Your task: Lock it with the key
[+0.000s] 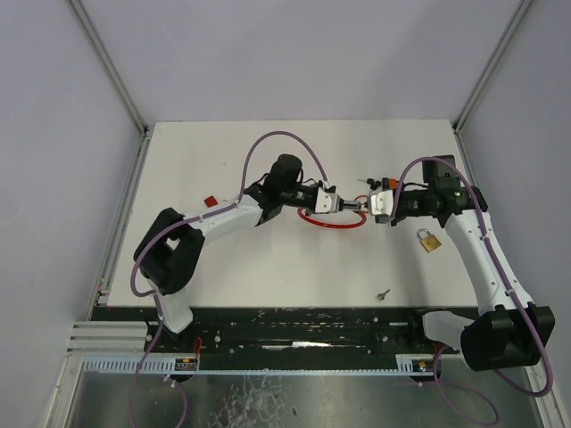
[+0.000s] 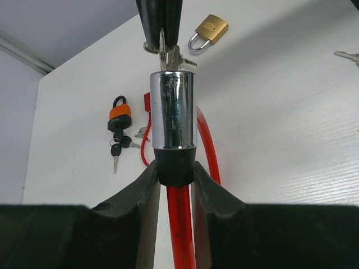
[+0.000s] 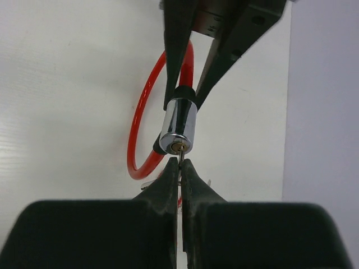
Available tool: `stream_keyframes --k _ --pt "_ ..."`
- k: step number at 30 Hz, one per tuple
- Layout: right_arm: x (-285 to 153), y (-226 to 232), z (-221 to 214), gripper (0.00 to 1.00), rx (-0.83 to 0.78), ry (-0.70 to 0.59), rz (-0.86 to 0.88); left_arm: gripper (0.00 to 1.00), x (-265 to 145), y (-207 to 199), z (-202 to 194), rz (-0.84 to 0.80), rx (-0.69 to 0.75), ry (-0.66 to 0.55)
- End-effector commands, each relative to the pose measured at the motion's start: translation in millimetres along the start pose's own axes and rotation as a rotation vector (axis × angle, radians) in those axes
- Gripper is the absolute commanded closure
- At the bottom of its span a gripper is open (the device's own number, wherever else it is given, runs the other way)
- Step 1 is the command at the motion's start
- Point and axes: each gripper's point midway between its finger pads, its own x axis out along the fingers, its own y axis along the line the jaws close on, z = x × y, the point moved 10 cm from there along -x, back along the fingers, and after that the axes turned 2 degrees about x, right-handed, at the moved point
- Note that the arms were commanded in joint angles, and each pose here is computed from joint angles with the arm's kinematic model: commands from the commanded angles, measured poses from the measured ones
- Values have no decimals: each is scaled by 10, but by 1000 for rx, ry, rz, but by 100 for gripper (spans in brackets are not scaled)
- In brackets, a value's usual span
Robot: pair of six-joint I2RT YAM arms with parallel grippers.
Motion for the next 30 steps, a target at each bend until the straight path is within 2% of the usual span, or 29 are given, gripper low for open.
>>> stream_keyframes --k 1,5,11,17,24,30 --pt "-5 60 60 100 -217 -18 77 100 55 44 67 -113 -34 -19" --pt "-77 28 139 100 -405 9 121 100 3 82 47 -158 -109 -33" --pt "-142 -48 289 100 -439 -32 121 100 -88 114 83 -193 -163 -77" --pt "-197 -60 377 100 -349 -52 66 100 -118 125 102 -181 -185 -55" --pt "-185 -84 373 100 -127 -73 -14 100 -144 133 62 -153 -183 5" --pt "-125 -59 326 100 -60 -102 -6 100 -190 115 69 -128 -143 18"
